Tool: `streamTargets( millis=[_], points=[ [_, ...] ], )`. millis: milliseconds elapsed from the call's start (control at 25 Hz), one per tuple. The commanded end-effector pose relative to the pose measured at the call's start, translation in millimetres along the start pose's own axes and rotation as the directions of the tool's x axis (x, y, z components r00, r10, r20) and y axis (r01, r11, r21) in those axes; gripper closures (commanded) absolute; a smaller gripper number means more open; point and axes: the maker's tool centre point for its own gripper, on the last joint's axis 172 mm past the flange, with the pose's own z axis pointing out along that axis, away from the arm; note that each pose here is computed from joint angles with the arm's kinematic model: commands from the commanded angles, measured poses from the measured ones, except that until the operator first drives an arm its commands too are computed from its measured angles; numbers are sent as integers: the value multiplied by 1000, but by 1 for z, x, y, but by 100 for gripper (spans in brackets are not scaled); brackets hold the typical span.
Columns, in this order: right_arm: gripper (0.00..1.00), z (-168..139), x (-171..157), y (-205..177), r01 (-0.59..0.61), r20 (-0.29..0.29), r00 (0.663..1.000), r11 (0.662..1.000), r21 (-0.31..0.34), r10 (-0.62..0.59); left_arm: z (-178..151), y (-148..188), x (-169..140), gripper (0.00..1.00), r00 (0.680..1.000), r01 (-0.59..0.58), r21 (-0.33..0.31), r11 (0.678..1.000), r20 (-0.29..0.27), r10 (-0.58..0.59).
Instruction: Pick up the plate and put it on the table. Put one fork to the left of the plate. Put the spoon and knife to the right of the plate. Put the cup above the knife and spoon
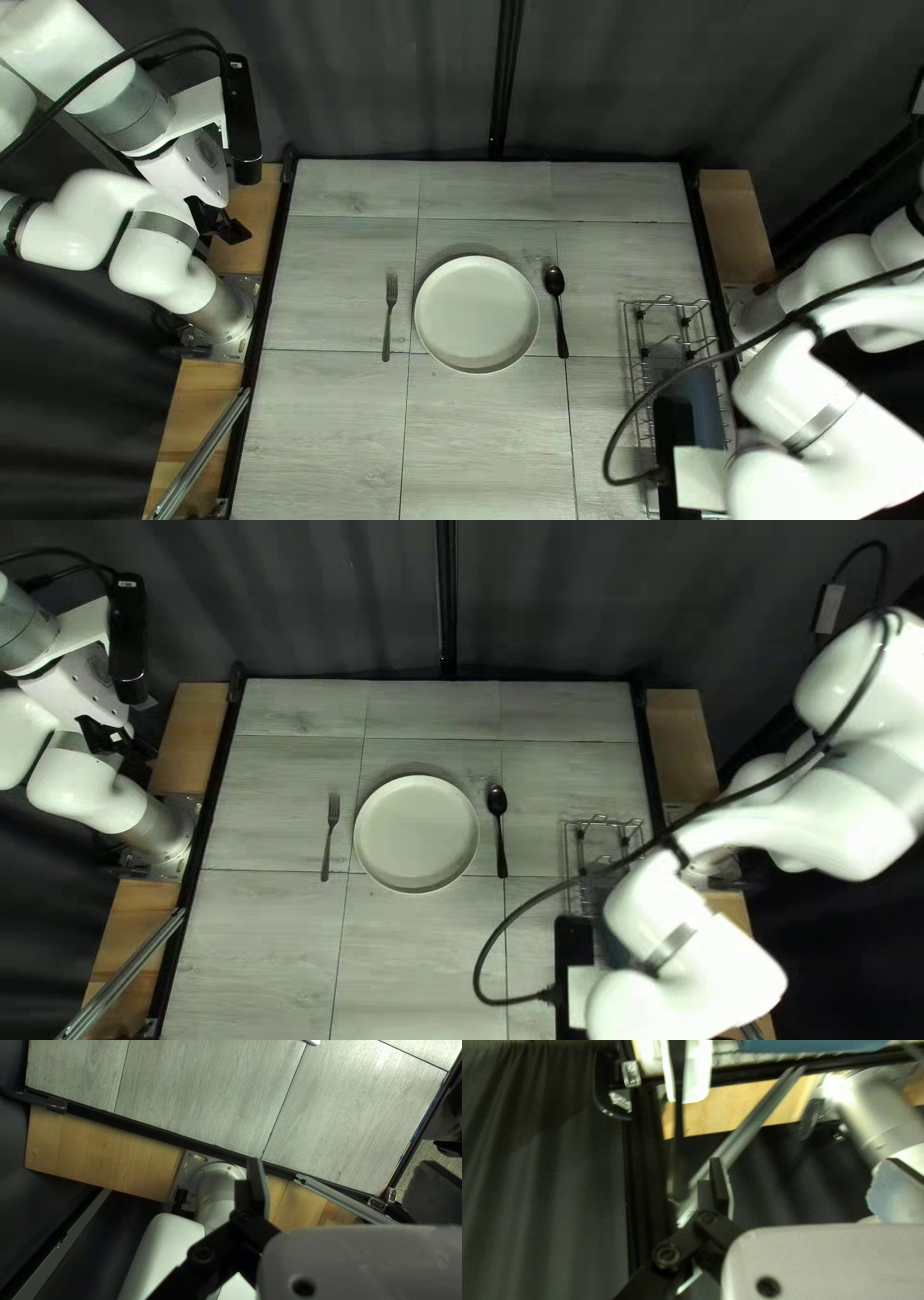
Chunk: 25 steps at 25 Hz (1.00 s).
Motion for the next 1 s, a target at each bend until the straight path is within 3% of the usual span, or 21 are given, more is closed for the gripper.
streamTargets(
  millis=[40,320,560,1000],
  points=[
    [0,20,-5,-26,-7,78,997,1000,14,6,0,0,0,0,1000,0,0,1000,0,0],
    [0,41,-13,-47,-35,156,987,998,46,27,0,0,0,0,1000,0,0,1000,0,0],
    [0,71,-19,-52,-21,215,977,1000,14,17,0,0,0,0,1000,0,0,1000,0,0],
    [0,96,-34,-58,14,265,964,999,-31,-5,0,0,0,0,1000,0,0,1000,0,0]
  ],
)
